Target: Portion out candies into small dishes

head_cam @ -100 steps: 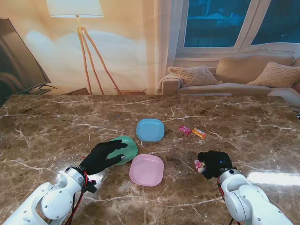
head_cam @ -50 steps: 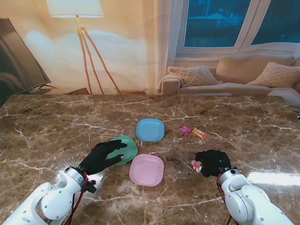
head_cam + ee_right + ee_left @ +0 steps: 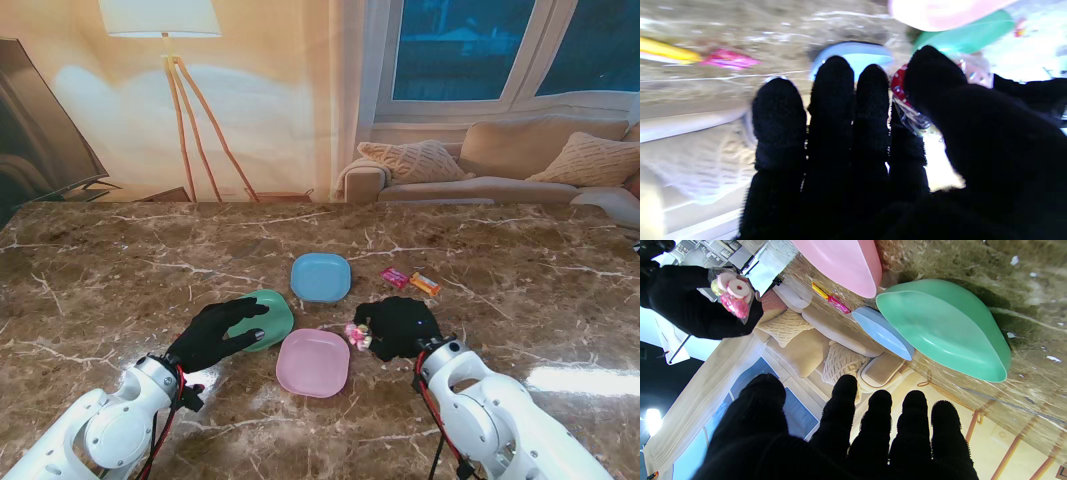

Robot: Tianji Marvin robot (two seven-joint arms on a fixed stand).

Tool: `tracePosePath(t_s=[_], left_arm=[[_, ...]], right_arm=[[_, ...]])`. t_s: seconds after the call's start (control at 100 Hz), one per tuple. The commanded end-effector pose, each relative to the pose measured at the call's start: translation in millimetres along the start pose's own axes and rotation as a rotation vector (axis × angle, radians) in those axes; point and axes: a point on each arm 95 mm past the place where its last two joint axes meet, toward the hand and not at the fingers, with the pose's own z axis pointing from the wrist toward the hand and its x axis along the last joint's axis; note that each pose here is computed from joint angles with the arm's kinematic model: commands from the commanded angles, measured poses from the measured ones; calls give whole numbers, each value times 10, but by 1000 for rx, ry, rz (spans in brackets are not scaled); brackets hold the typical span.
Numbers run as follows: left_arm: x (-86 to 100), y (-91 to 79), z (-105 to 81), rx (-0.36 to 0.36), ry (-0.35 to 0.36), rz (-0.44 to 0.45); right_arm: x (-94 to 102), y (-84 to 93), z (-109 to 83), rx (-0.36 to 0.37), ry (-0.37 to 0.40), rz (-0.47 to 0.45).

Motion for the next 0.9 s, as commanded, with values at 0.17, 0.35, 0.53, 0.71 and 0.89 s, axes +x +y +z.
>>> tracePosePath(t_s=[0.17,0.35,0.53,0.71,0.89], left_arm=[[-5,24,-20,0,-5,2],[-6,19,-28,2,-6,4],[-6,20,-28,-2,-5,4],[-8,17,-32,-2,-6,6],[-10,17,-35,-4,-3,4]], right_arm=[[307,-246,274,76,128,71],[384,-399,349,124,164,55],[389,-493,404,161,175,26],[409,-510,401,186,162,12],[413,-485,368,215,172,-7]])
